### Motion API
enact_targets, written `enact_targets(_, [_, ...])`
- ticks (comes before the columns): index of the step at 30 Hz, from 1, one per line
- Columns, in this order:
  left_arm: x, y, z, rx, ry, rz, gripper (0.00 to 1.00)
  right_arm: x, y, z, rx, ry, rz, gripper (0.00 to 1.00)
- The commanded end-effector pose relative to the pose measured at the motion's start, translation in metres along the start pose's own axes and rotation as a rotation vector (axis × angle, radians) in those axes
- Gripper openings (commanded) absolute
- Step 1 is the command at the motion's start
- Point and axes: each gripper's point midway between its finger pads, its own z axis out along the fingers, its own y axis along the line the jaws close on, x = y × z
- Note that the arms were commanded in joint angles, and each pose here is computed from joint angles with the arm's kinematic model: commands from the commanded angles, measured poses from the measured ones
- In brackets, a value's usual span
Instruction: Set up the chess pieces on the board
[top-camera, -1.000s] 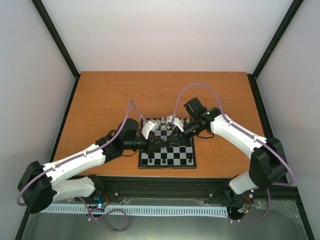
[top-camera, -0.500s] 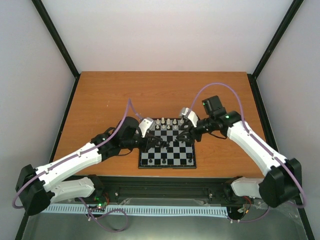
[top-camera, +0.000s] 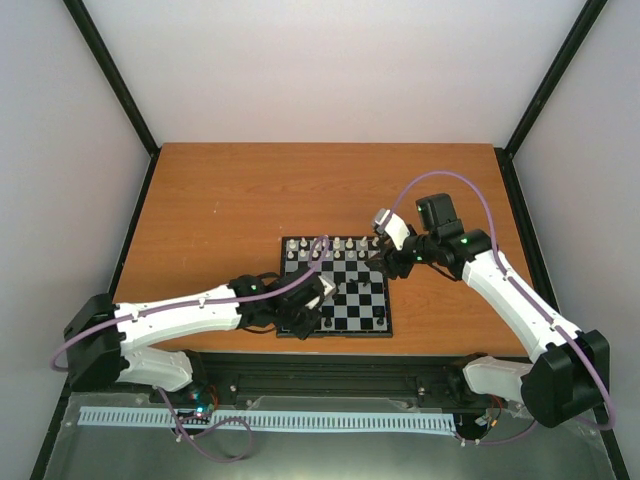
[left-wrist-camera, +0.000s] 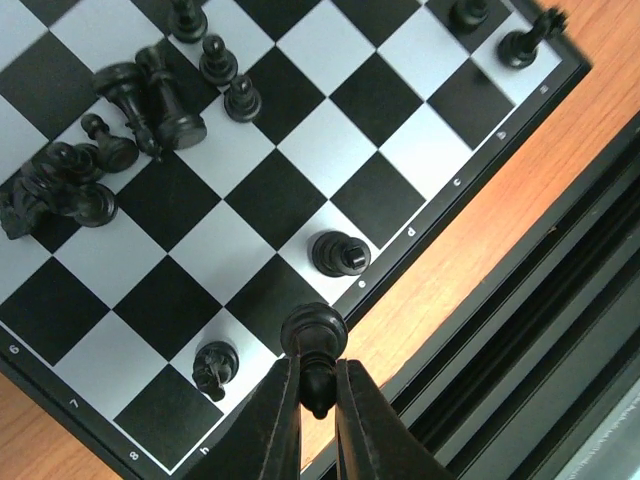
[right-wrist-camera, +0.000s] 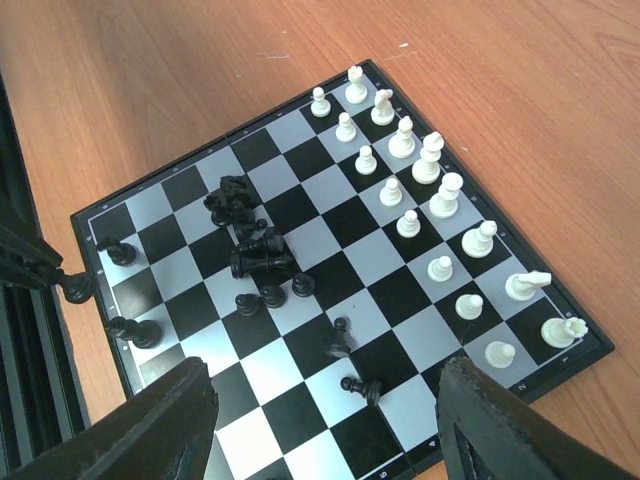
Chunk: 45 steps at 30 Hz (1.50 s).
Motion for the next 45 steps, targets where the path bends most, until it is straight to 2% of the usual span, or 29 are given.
enact_targets(1, [-0.005, -0.005, -0.001, -0.033, 0.018, 0.047, 0.12, -0.001, -0.005, -0.002, 0.025, -0.012, -0.007, 0.61])
enact_targets(12, [0.005, -0.006, 0.023, -0.05, 0.114, 0.072, 0.13, 0.003, -0.003, 0.002, 0.001, 0.002, -0.009, 0.61])
enact_targets(21, [0.005, 0.005, 0.032, -0.127, 0.137, 0.034, 0.14, 0.006, -0.003, 0.005, -0.012, 0.014, -0.009, 0.61])
enact_targets(30, [0.004, 0.002, 0.04, -0.121, 0.148, 0.023, 0.14, 0.009, -0.002, 0.008, -0.025, 0.025, -0.006, 0.61])
enact_targets(41, [0.009, 0.005, 0.046, -0.138, 0.178, 0.013, 0.2, 0.011, -0.001, 0.01, -0.034, 0.032, -0.005, 0.61])
enact_targets(45, [0.004, 0.007, 0.04, -0.156, 0.162, 0.006, 0.25, 0.011, -0.001, 0.01, -0.034, 0.033, -0.004, 0.61])
